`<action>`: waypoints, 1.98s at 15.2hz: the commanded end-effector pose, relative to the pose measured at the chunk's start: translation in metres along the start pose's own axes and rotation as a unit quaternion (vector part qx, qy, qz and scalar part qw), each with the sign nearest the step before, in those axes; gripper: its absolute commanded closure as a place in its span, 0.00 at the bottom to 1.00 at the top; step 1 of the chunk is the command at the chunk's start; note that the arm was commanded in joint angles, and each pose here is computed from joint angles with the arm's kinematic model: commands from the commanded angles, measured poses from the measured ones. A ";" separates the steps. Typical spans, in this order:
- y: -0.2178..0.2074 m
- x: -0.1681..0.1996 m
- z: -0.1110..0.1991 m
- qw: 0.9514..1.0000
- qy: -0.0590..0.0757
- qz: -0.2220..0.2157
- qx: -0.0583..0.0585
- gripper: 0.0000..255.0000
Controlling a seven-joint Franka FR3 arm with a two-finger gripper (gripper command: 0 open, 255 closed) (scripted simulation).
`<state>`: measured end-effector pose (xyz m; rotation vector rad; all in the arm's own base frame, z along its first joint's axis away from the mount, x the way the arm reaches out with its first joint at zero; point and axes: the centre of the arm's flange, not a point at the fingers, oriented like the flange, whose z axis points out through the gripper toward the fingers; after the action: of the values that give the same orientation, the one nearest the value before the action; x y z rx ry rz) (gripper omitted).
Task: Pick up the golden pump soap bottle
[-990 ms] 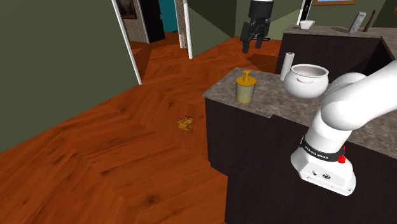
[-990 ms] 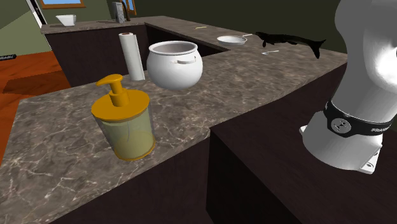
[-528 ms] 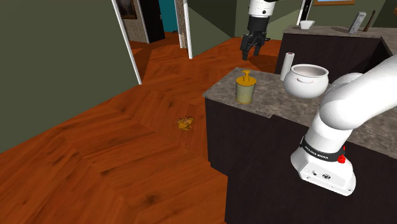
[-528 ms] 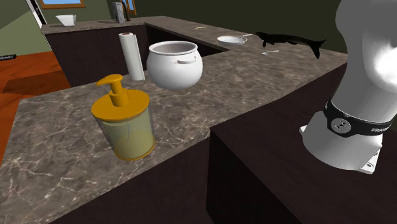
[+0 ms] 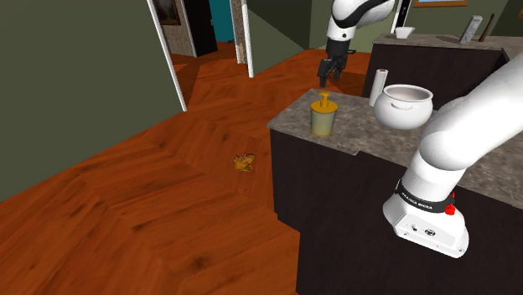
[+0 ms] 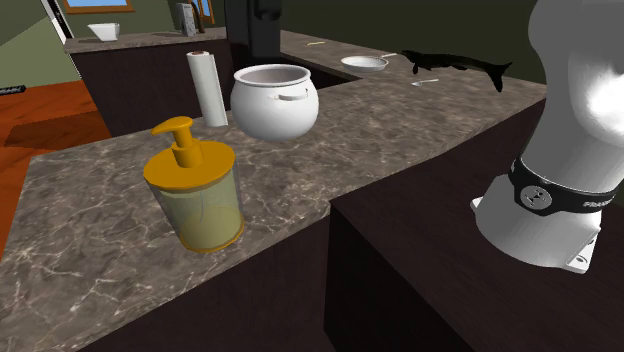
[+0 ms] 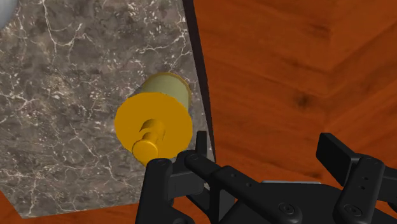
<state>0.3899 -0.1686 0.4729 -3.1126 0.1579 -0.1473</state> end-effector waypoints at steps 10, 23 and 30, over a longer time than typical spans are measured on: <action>0.101 0.055 0.079 1.000 0.008 -0.001 -0.014 0.00; 0.122 0.062 0.134 1.000 0.009 -0.001 -0.017 1.00; 0.122 0.062 0.134 1.000 0.009 -0.001 -0.017 1.00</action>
<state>0.4523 -0.2938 0.3423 -3.1460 0.1595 -0.1758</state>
